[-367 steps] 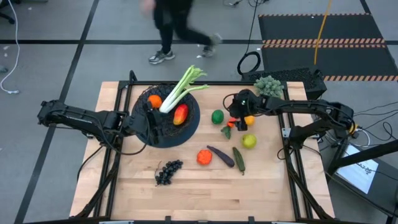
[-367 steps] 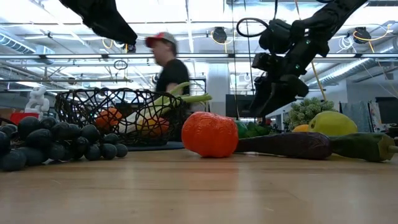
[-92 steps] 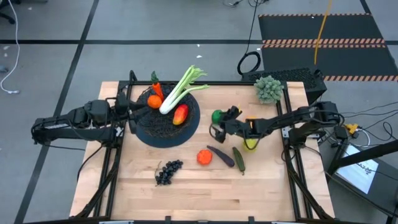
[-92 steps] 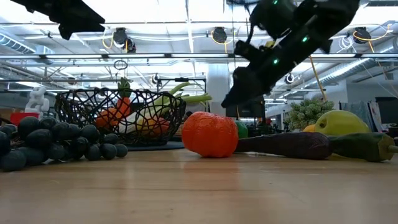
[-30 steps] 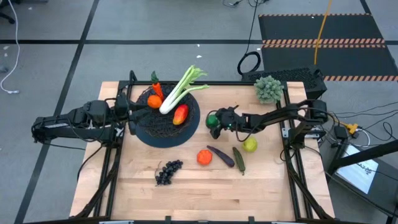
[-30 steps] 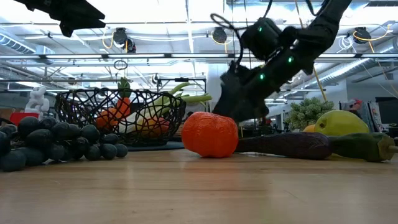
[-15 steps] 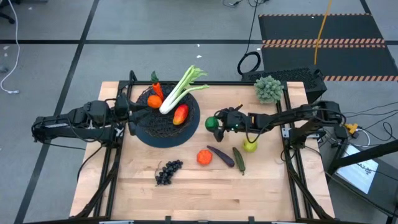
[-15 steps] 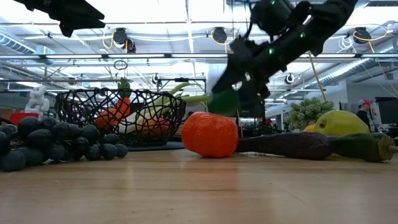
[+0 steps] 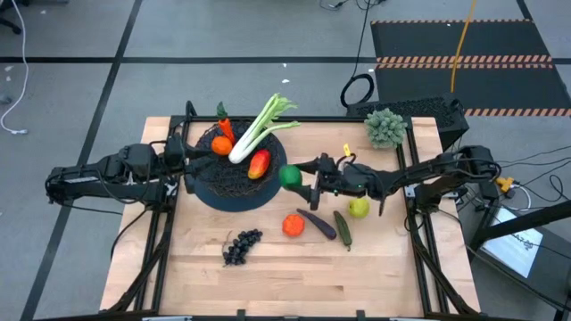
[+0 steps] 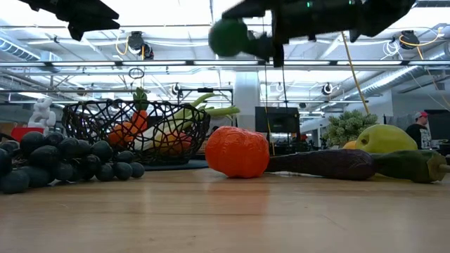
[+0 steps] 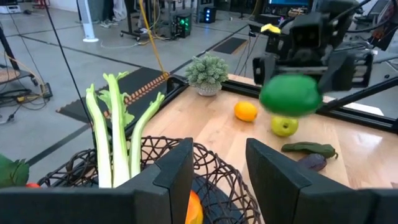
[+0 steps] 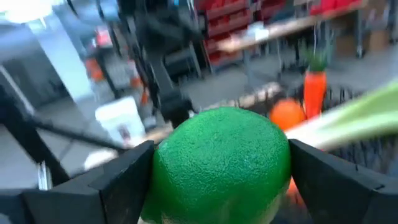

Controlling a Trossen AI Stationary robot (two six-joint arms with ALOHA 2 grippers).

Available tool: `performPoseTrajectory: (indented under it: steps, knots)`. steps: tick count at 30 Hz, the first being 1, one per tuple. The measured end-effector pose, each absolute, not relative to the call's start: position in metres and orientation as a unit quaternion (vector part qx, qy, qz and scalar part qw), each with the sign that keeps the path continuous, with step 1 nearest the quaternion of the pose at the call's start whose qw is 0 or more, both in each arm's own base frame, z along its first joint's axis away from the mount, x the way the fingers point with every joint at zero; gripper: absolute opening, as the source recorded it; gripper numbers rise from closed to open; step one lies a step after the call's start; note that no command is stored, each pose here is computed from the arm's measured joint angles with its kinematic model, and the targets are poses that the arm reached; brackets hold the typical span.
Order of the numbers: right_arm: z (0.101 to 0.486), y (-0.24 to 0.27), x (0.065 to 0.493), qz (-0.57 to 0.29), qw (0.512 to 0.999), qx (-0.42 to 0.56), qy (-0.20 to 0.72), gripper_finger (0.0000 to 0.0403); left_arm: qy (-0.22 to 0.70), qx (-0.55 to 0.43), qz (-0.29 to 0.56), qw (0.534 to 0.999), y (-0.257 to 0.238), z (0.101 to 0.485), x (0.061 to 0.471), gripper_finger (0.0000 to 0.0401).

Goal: Build produce basket
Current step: Put the green lime into the black basket

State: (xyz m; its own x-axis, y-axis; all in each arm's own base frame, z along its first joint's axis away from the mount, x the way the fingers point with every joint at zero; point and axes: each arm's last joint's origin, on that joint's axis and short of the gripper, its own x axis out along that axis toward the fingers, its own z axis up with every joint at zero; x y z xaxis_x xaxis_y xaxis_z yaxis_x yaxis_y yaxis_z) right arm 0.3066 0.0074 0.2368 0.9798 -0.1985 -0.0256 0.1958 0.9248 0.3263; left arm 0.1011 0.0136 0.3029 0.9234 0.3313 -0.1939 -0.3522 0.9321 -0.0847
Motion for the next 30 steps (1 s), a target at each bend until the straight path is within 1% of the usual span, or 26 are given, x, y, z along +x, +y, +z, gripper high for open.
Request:
performPoseTrajectory:
  steps: [5,8,14,19,22,30]
  knots:
    - [0.259,0.015,0.313,-0.115,0.982,0.14,-0.054,0.034,0.077,-0.061,0.174,0.98,0.014,0.305,0.102,0.0147]
    - [0.272,0.019,0.327,-0.108,0.983,0.129,-0.072,0.034,0.063,-0.06,0.173,0.981,0.014,0.308,0.102,0.0147]
    - [0.273,0.022,0.383,-0.11,0.984,0.117,-0.071,0.034,0.04,-0.054,0.172,0.983,0.014,0.313,0.103,0.0147]
    - [0.266,0.024,0.436,-0.117,0.987,0.109,-0.019,0.0341,0.033,-0.034,0.171,0.984,0.014,0.315,0.103,0.0147]
    - [0.257,0.022,0.456,-0.126,0.987,0.1,0.027,0.0341,0.036,-0.014,0.17,0.985,0.014,0.315,0.103,0.0147]
    - [0.227,-0.004,0.471,-0.163,0.978,0.11,0.071,0.0341,0.043,0.003,0.169,0.985,0.014,0.314,0.103,0.0147]
